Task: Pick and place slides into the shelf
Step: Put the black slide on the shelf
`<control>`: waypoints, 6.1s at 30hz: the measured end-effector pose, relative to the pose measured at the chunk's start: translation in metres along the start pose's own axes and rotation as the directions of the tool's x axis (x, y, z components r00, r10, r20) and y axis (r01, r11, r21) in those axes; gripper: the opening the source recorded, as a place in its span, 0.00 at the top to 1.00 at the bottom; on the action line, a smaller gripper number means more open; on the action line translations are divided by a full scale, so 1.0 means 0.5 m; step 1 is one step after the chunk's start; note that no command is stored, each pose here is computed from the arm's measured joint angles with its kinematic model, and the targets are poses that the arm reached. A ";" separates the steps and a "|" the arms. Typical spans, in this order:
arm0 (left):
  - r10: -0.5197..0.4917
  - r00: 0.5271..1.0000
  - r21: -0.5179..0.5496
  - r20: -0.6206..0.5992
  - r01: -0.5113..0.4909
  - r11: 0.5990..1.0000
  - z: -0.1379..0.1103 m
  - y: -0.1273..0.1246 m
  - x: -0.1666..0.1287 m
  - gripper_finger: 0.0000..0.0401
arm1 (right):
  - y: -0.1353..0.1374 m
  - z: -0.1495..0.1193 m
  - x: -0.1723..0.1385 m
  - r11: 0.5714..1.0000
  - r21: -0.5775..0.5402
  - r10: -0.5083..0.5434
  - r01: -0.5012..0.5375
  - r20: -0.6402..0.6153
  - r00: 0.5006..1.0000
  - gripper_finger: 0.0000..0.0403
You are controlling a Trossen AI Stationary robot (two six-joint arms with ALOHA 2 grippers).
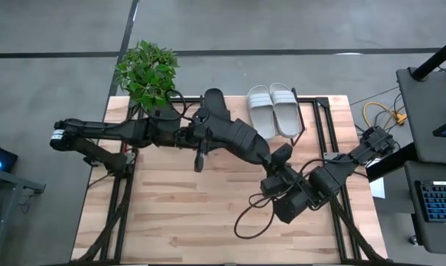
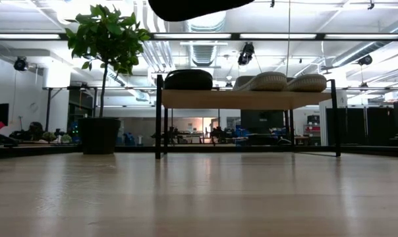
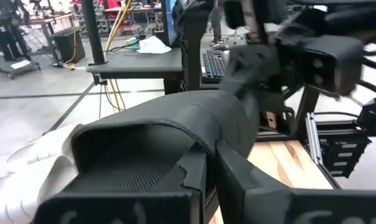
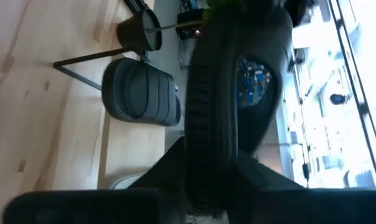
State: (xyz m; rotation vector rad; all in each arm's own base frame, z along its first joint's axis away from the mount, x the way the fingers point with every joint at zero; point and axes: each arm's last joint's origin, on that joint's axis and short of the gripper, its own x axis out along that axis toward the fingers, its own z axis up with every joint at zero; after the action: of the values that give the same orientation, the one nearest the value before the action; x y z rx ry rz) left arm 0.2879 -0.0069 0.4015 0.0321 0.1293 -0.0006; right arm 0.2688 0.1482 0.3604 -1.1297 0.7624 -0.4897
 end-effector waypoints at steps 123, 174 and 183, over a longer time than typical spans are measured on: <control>-0.539 0.842 0.512 0.032 0.449 0.732 -0.062 0.069 0.016 1.00 | 0.045 -0.065 -0.075 0.995 0.069 0.024 -0.071 0.528 0.849 0.69; -0.394 0.918 0.379 0.043 0.350 0.856 -0.058 0.078 0.018 0.81 | 0.041 -0.038 -0.012 0.987 0.144 0.010 -0.069 0.376 0.926 0.89; -0.211 0.975 0.335 0.064 0.179 0.925 -0.043 0.085 0.000 0.48 | 0.038 -0.042 -0.010 0.975 0.221 -0.045 -0.025 0.307 0.951 0.90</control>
State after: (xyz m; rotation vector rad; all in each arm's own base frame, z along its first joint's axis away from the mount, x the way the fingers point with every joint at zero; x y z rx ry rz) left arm 0.2851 0.0364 0.3817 0.3519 0.0313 -0.2237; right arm 0.2492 0.1456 0.3395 -0.9706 0.4157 -0.3829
